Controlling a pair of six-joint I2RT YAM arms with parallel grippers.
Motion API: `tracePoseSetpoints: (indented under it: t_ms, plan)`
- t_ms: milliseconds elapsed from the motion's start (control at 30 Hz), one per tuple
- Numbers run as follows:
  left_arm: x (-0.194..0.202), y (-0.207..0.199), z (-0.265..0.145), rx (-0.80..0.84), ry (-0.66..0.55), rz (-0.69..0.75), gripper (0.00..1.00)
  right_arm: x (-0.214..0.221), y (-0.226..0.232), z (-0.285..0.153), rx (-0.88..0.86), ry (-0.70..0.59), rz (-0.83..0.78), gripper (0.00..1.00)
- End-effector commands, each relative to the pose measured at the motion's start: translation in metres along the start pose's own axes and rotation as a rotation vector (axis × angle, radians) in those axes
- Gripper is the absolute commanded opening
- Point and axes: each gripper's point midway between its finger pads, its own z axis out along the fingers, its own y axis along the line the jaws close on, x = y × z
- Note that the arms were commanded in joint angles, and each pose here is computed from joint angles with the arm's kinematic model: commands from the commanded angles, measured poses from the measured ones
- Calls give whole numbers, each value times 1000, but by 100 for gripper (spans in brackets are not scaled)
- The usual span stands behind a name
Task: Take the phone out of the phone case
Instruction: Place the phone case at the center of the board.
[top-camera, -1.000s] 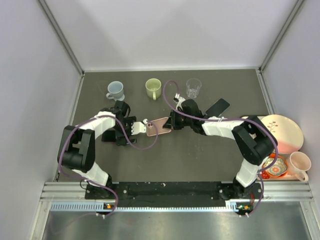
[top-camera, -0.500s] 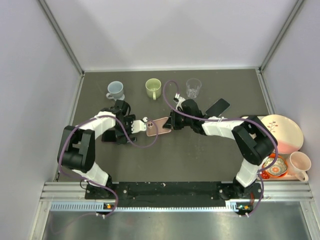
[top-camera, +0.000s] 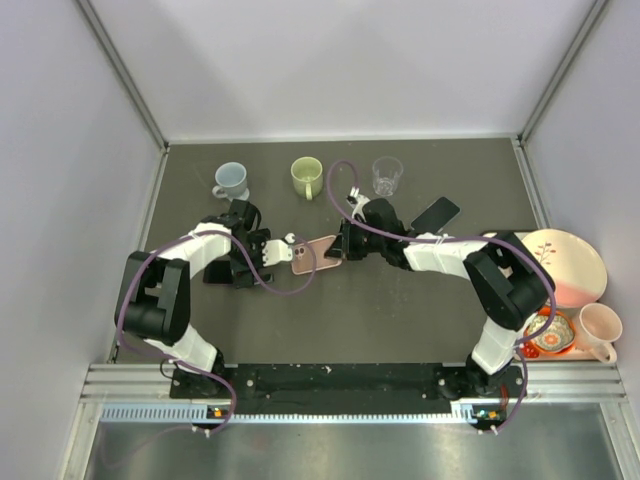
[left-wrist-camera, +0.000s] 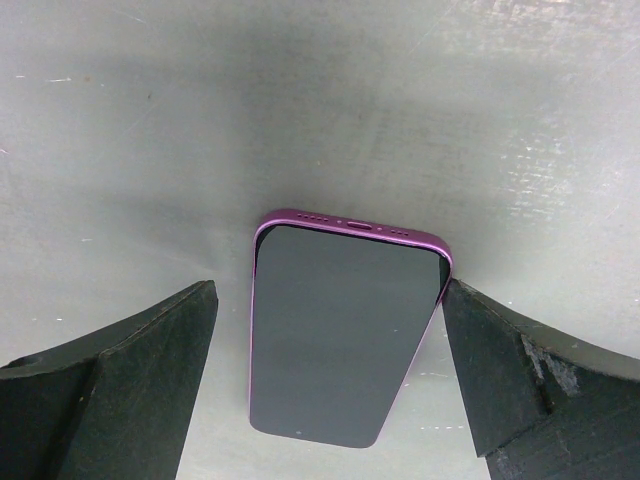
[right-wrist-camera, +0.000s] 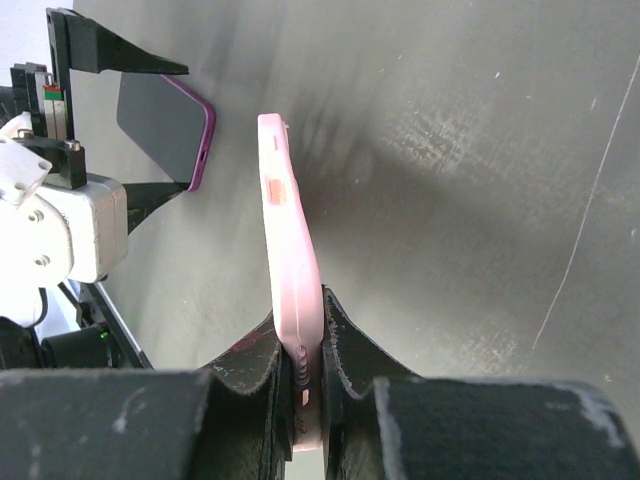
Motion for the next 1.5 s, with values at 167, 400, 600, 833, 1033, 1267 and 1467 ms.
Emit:
tracePoseSetpoints:
  t_ms: [167, 400, 600, 833, 1033, 1267, 1467]
  plan:
    - [-7, 19, 7, -70, -33, 11, 99, 1, 22, 2, -64, 13, 23, 0]
    - [-8, 19, 7, -70, -36, 11, 99, 2, 17, 4, -47, 13, 30, 0]
    - [-13, 16, 0, -65, -62, 13, 99, 10, 4, 9, 5, 28, 45, 5]
    - [-22, 15, -13, -81, -103, 17, 99, 25, -7, 14, 46, 71, 75, 6]
    - [-28, 18, -22, -104, -128, 24, 99, 42, -10, 19, 63, 117, 88, 6]
    - [-33, 9, -26, -76, -153, 41, 99, 44, -14, 24, 90, 123, 75, 6]
    - [-48, 8, -31, -73, -202, 42, 99, 44, -17, 27, 99, 123, 61, 17]
